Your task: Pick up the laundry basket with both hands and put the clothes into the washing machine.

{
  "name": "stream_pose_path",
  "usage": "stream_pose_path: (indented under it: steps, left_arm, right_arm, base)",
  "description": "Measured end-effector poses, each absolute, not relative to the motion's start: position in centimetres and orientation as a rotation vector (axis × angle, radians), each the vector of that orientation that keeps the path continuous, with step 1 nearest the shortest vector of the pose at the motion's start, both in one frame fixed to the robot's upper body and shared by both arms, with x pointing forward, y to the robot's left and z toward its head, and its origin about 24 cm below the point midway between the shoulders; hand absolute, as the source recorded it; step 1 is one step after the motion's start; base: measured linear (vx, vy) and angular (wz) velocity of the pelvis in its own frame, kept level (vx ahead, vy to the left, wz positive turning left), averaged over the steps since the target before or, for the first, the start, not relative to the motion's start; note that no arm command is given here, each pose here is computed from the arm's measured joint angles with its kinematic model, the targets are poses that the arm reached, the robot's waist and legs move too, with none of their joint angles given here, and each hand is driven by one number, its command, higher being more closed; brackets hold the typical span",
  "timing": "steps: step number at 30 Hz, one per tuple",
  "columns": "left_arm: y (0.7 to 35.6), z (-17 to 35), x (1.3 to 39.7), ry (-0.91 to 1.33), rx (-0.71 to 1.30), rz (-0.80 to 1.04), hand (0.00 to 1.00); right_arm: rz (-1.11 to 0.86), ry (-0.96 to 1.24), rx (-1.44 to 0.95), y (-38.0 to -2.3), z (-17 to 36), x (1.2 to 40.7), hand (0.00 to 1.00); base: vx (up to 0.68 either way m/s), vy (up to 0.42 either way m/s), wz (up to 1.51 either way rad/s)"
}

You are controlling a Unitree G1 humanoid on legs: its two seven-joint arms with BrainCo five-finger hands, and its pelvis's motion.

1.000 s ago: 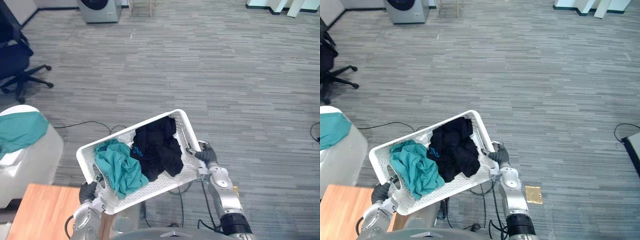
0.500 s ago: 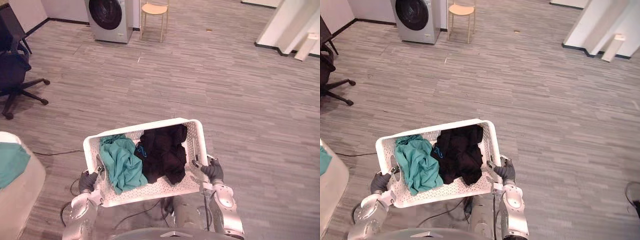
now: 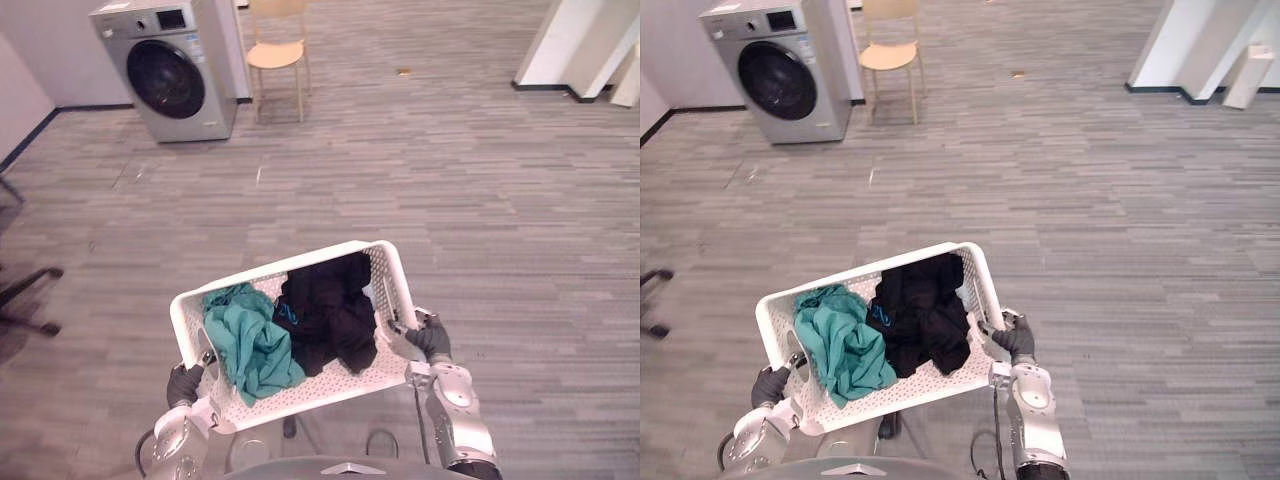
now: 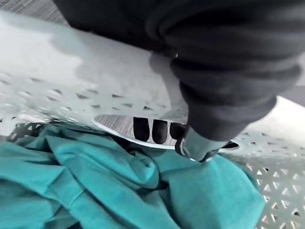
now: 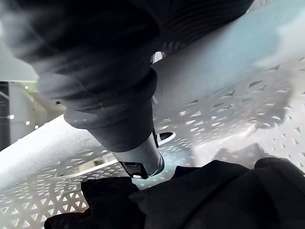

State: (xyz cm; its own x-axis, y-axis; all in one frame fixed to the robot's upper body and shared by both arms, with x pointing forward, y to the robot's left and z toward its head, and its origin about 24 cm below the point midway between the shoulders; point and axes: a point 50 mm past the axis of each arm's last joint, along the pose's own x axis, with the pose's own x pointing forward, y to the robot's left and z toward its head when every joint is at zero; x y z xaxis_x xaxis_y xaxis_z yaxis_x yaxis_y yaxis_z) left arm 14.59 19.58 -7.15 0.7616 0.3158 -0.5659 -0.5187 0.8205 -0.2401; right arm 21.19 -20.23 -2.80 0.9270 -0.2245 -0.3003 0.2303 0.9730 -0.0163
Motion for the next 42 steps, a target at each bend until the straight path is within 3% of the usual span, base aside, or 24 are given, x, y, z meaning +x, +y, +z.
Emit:
stream_pose_path:
  steps: [7,11,22,31,42]
  left_arm:
    - [20.8,-6.9,14.6,0.543,-0.338,0.46,1.0]
    - [21.0,-5.0,16.8,0.451,-0.304,0.403,1.0]
    - [19.6,-6.4,14.7,0.521,-0.37,0.451,1.0]
    - [20.5,-6.3,15.0,0.512,-0.341,0.456,1.0]
    - [20.3,-4.2,17.4,0.43,-0.278,0.37,1.0]
  right_arm:
    - [-0.239,0.369,0.069,-19.1,-4.3,20.2,1.0]
    - [-0.26,0.291,0.085,-19.2,-2.7,20.1,1.0]
    - [-0.286,0.303,0.061,-20.2,-2.5,19.8,1.0]
    - [-0.261,0.318,0.073,-19.4,-3.0,21.2,1.0]
    - [-0.324,0.316,0.102,-19.8,-3.1,18.6,1.0]
  base:
    - [0.67,0.219,0.22]
    - [0.7,-0.001,0.72]
    - [0.78,-0.155,0.01]
    - [0.83,0.195,-0.35]
    - [0.61,0.034,0.52]
